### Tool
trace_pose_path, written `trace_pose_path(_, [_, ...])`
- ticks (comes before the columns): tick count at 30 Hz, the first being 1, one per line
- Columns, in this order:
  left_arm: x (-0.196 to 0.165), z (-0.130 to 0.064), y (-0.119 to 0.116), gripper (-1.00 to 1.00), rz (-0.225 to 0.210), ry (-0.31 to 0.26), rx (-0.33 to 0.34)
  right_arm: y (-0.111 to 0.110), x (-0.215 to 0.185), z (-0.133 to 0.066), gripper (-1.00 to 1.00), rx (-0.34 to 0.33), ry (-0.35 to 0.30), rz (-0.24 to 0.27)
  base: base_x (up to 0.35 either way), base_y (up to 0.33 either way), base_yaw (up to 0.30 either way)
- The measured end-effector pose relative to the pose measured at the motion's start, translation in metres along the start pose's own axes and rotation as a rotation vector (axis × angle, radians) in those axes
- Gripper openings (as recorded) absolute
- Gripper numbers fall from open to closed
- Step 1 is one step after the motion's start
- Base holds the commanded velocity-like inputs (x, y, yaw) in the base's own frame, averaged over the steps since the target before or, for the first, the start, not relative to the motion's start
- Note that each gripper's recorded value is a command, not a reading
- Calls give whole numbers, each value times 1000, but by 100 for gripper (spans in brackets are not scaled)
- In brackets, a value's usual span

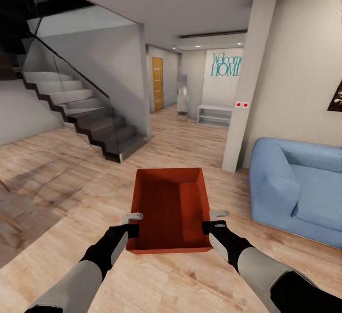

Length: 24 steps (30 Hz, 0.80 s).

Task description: Move the two storage containers from the living room to the garage. In the garage, place one container on the floor and stack the other container on top of it (either order is fine).

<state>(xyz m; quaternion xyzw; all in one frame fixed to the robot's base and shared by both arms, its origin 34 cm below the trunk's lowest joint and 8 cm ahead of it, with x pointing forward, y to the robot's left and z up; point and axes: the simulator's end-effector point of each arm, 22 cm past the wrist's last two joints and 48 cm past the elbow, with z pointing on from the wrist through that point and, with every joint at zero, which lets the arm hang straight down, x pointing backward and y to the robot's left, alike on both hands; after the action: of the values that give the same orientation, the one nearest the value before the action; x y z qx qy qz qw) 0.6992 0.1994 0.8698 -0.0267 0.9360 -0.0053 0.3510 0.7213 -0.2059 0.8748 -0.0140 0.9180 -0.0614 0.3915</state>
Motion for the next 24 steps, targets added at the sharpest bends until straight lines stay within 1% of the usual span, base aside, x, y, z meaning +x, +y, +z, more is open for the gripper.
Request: trace_pose_path(24, [0,0,0,-100,0,-1,0,0,0,0,-100,0,0,1,323,0,-5])
